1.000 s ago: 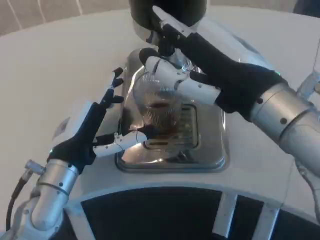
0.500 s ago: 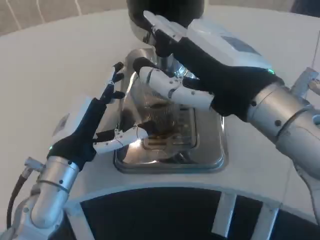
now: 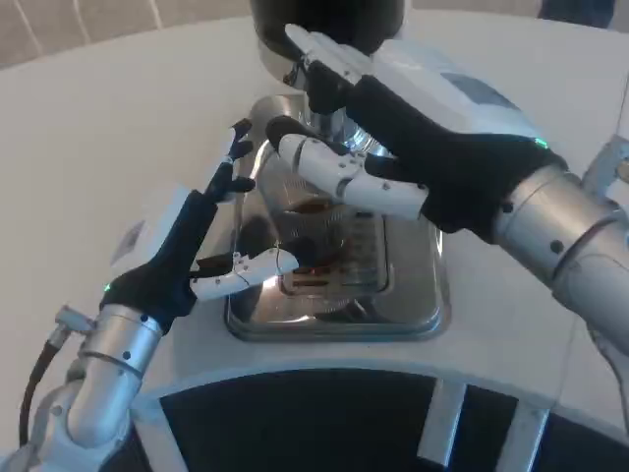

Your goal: Grasp the cup under the faucet to collect the drink, then remove the cup.

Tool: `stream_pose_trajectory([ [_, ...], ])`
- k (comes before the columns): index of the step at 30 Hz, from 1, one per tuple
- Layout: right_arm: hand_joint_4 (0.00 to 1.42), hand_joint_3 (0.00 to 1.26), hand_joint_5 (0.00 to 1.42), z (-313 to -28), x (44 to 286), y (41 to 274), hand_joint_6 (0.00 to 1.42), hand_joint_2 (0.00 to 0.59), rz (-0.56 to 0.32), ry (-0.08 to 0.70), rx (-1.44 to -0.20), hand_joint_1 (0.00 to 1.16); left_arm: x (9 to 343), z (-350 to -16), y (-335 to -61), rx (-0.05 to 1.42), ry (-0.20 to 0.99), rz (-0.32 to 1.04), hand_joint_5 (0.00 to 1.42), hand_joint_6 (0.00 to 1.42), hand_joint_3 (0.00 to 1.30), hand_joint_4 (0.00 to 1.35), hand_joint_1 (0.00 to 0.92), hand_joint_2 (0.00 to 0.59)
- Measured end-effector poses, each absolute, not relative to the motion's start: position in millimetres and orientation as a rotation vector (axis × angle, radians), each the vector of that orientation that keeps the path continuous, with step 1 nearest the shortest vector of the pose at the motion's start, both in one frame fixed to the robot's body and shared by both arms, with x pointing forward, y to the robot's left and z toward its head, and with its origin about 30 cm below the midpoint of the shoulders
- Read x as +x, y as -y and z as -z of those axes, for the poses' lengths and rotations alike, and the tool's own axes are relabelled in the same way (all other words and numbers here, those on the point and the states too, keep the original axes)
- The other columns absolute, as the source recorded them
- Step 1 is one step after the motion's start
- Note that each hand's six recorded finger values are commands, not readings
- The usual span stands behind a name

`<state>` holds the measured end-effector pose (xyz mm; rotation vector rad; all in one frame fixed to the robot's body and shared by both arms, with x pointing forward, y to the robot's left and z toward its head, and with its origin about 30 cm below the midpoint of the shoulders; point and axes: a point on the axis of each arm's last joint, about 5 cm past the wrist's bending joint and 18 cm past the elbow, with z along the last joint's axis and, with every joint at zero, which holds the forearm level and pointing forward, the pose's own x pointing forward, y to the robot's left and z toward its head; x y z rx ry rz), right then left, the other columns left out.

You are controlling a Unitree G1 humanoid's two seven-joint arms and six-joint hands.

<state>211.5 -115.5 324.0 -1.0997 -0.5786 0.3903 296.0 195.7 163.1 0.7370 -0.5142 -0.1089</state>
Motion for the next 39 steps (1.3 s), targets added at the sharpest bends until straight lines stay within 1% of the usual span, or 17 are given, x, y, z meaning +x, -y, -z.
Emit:
stream_pose_trajectory([
  [11, 0.0, 0.0, 0.0, -319.0, 207.7, 124.5, 0.0, 0.488, -0.337, 0.58, -0.979, 0.0, 293.3, -162.1, -193.3, 0.741, 0.513, 0.124, 0.24, 0.23, 0.0, 0.0, 0.31, 0.044],
  [17, 0.0, 0.0, 0.0, -321.7, 205.0, 128.4, 0.0, 0.489, -0.286, 0.614, -0.941, 0.0, 292.3, -162.8, -192.6, 0.74, 0.519, 0.127, 0.24, 0.23, 0.0, 0.0, 0.309, 0.044],
  [18, 0.0, 0.0, 0.0, -323.4, 201.1, 130.3, 0.0, 0.489, -0.255, 0.647, -0.925, 0.0, 290.9, -161.2, -193.3, 0.739, 0.513, 0.128, 0.24, 0.23, 0.0, 0.0, 0.308, 0.043],
  [22, 0.0, 0.0, 0.0, -324.4, 196.0, 132.9, 0.0, 0.491, -0.228, 0.681, -0.91, 0.0, 289.4, -159.4, -194.0, 0.741, 0.503, 0.135, 0.24, 0.23, 0.0, 0.0, 0.305, 0.042],
  [26, 0.0, 0.0, 0.0, -327.0, 186.6, 136.3, 0.0, 0.492, -0.195, 0.732, -0.897, 0.0, 288.2, -158.4, -195.0, 0.745, 0.497, 0.14, 0.24, 0.23, 0.0, 0.0, 0.305, 0.041],
  [32, 0.0, 0.0, 0.0, -328.7, 164.7, 144.6, 0.0, 0.492, -0.143, 0.797, -0.91, 0.0, 286.7, -159.2, -195.7, 0.749, 0.502, 0.142, 0.24, 0.23, 0.0, 0.0, 0.297, 0.043],
  [34, 0.0, 0.0, 0.0, -329.4, 155.6, 149.7, 0.0, 0.495, -0.115, 0.804, -0.93, 0.0, 286.2, -159.4, -196.3, 0.751, 0.502, 0.142, 0.24, 0.23, 0.0, 0.0, 0.295, 0.043],
  [36, 0.0, 0.0, 0.0, -328.1, 148.7, 156.1, 0.0, 0.498, -0.088, 0.792, -0.95, 0.0, 286.1, -160.2, -196.0, 0.752, 0.504, 0.144, 0.24, 0.23, 0.0, 0.0, 0.294, 0.044],
  [37, 0.0, 0.0, 0.0, -325.8, 145.7, 161.9, 0.0, 0.499, -0.063, 0.763, -0.968, 0.0, 286.0, -160.7, -196.2, 0.752, 0.505, 0.142, 0.24, 0.23, 0.0, 0.0, 0.293, 0.044],
  [39, 0.0, 0.0, 0.0, -322.5, 144.6, 168.5, 0.0, 0.5, -0.043, 0.718, -0.983, 0.0, 286.1, -161.2, -196.6, 0.753, 0.504, 0.14, 0.24, 0.23, 0.0, 0.0, 0.293, 0.044],
])
